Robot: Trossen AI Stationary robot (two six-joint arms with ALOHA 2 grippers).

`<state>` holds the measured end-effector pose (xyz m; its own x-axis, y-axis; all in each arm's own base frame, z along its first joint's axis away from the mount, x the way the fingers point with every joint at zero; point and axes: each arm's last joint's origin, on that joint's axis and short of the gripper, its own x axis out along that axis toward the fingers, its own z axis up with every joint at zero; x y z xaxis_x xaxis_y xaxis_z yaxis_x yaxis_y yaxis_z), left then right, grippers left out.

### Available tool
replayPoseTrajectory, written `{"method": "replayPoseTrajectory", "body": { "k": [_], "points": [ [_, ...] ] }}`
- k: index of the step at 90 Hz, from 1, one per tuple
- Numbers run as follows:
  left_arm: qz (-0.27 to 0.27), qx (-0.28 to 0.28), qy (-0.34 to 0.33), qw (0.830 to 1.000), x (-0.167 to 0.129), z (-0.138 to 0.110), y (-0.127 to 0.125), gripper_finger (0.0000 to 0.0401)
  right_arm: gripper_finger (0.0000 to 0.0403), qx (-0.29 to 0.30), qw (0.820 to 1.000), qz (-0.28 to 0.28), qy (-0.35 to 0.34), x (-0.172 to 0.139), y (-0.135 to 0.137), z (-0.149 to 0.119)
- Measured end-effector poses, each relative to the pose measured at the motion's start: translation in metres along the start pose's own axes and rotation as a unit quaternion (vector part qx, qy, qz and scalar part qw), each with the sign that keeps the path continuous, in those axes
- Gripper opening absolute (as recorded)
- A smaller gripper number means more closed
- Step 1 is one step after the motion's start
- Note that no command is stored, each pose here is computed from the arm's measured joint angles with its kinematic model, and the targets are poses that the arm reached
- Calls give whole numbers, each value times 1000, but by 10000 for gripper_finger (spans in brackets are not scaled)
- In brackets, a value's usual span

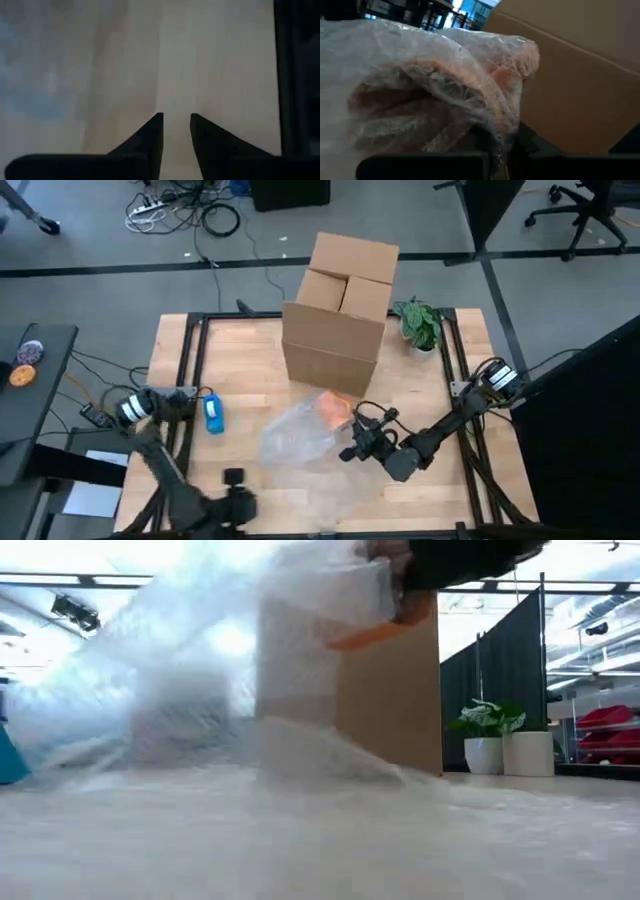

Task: Wrap mug
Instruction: Wrap the orange mug using the transparent bubble wrap

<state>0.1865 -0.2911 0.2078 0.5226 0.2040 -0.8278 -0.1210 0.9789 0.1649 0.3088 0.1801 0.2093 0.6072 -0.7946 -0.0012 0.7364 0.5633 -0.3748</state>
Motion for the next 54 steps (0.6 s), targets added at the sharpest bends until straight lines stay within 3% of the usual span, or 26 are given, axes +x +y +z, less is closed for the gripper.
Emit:
{"method": "replayPoseTrajectory", "body": {
  "k": [9, 16, 21, 38, 54],
  "points": [
    [56, -45, -100, 992, -10, 13, 14, 80, 0, 19, 1000, -3, 1, 18, 3, 9],
    [85, -67, -223, 969, -10, 26, 10, 80, 0, 22, 1000, -19, 5, 33, 3, 19],
    [96, -66, -272, 955, -1, 36, 4, 80, 0, 22, 999, -27, 8, 42, 2, 27],
    [103, -58, -310, 943, 74, 59, -17, 80, 0, -15, 999, -45, 14, 58, 0, 47],
    [61, -88, -316, 942, 160, 74, -22, 80, 0, -57, 996, -61, 26, 72, -3, 46]
  ]
}}
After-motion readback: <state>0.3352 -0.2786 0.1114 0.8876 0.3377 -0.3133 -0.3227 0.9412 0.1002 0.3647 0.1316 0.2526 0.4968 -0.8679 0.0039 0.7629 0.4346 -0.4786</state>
